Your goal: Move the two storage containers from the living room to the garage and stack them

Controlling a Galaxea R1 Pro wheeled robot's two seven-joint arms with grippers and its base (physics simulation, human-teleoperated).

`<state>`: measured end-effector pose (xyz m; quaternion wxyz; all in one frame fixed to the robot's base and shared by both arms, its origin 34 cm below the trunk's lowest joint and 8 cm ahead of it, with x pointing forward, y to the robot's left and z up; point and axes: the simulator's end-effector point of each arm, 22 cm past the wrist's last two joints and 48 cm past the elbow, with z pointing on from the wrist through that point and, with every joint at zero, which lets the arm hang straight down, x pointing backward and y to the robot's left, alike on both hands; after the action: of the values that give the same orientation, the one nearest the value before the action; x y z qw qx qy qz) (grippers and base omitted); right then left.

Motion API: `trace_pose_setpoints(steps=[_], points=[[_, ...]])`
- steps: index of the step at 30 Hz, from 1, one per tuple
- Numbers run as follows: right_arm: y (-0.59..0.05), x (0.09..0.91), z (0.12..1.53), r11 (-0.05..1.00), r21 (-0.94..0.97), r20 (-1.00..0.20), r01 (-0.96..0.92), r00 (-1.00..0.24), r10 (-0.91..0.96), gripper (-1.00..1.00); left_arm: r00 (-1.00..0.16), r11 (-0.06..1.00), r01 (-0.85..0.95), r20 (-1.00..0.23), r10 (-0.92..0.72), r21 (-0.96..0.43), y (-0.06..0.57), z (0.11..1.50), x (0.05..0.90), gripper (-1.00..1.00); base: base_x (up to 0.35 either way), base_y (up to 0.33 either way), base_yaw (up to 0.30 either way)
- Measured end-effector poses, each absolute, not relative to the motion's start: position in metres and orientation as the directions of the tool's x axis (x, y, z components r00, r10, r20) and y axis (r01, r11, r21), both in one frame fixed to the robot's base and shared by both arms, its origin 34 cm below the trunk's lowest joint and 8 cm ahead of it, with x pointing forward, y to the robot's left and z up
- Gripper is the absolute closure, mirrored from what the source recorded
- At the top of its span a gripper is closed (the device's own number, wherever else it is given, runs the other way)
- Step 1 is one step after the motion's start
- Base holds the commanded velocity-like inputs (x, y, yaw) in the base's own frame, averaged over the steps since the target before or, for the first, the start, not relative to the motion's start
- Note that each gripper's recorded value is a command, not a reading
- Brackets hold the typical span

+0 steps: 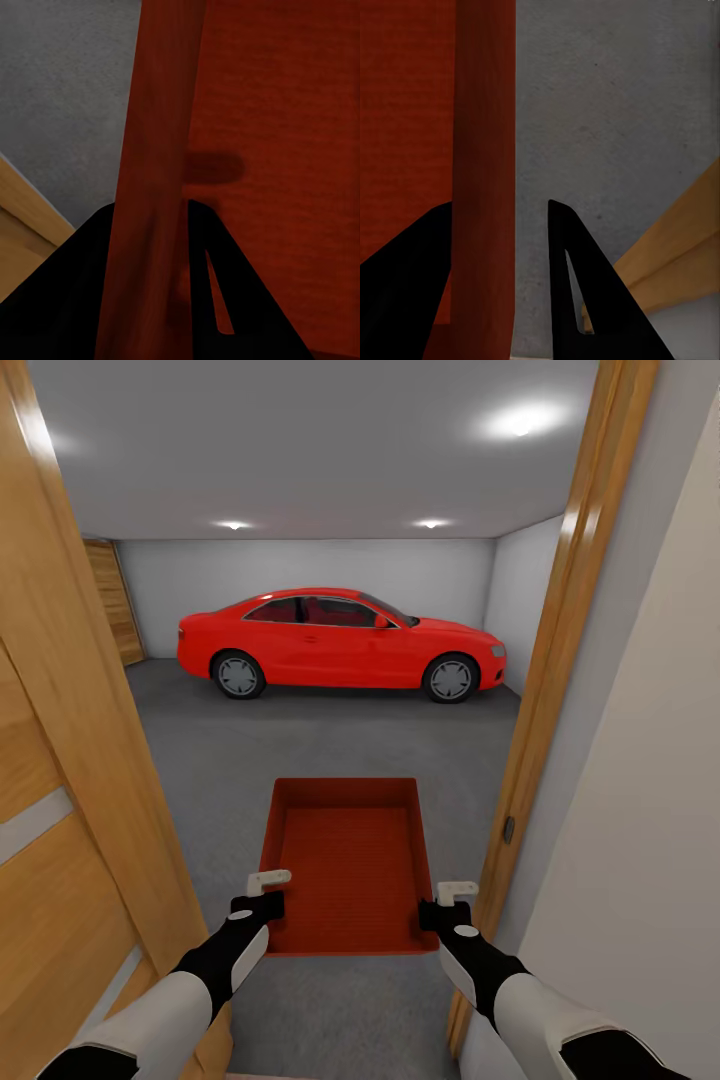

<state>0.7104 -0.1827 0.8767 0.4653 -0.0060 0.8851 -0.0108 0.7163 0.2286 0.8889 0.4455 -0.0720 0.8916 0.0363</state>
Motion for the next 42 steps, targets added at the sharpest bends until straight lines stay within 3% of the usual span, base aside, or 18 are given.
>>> trace_pose_setpoints(steps=[18,28,42], points=[[-0.1827,0.7103,0.8765,1.0,-0.025,-0.823,-0.001,-0.568,-0.021,1.0,-0.594,0.987,-0.161,-0.799,-0.096,0.001,0.2286,0.8887,0.7162,1.0,0.001,0.003,0.0],[-0.1828,0.7101,0.8766,1.0,-0.025,-0.823,-0.001,-0.568,-0.021,1.0,-0.593,0.987,-0.161,-0.799,-0.096,0.001,0.2285,0.889,0.7161,1.0,0.117,0.206,0.0],[-0.182,0.7102,0.8765,1.0,-0.023,-0.823,0.0,-0.568,-0.019,1.0,-0.593,0.987,-0.16,-0.799,-0.096,0.001,0.2291,0.8888,0.7163,1.0,0.012,0.016,-0.04]])
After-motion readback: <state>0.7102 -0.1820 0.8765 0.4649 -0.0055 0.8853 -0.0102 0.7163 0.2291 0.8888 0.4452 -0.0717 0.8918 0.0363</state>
